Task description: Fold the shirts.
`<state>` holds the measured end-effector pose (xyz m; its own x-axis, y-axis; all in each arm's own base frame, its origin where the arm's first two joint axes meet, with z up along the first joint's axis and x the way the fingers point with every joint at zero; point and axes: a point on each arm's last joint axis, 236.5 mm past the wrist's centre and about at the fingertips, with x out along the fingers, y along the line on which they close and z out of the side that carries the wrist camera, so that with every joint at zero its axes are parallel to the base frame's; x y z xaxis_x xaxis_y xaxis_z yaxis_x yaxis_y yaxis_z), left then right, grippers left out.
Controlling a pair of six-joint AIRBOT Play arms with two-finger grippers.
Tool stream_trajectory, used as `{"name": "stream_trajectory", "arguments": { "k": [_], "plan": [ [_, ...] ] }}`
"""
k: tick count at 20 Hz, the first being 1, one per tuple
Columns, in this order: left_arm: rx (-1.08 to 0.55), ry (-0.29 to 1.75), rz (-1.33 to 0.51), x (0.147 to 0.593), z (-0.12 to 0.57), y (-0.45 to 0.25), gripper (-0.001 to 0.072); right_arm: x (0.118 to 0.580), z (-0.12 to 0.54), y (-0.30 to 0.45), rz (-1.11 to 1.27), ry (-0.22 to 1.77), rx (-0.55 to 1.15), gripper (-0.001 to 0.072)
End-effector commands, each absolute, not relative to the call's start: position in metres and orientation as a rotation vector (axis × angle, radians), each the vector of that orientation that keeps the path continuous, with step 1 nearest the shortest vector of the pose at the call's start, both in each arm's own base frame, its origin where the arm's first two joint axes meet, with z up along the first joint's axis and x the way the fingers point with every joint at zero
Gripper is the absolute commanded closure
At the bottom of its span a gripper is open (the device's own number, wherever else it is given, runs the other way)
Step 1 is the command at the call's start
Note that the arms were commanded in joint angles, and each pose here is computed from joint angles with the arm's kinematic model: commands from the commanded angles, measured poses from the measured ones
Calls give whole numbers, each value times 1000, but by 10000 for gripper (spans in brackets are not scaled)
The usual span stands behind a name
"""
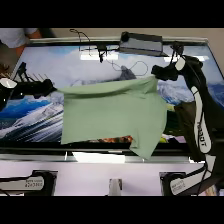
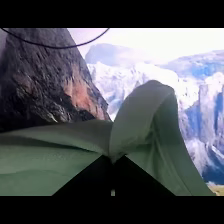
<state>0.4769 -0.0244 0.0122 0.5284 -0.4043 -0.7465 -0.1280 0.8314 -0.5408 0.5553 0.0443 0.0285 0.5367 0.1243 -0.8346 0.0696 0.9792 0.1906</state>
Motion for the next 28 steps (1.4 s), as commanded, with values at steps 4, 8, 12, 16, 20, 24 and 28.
{"name": "stream_trajectory", "arguments": {
  "k": [4, 8, 12, 16, 20, 24, 28],
  "plan": [
    [-497, 1389, -274, 391, -34, -41, 668, 463, -27, 29, 35, 1438, 60, 687],
    [-515, 1443, -245, 376, -51, -39, 667, 450, -53, 30, -21, 1526, 119, 687],
    [-543, 1449, -223, 375, -53, -40, 564, 450, -52, 34, -41, 1524, 171, 442],
    [-567, 1484, -243, 369, -25, -21, 119, 426, -32, -4, -55, 1586, -36, 262],
    [-660, 1542, -216, 331, -7, 7, 159, 389, -3, -43, -115, 1659, 228, 302],
    [-713, 1618, -198, 253, -53, -21, 171, 375, 12, -46, -105, 1591, 318, 304],
    [-740, 1624, -194, 214, -83, -41, 169, 356, 8, -26, -28, 1587, 339, 304]
  ]
}}
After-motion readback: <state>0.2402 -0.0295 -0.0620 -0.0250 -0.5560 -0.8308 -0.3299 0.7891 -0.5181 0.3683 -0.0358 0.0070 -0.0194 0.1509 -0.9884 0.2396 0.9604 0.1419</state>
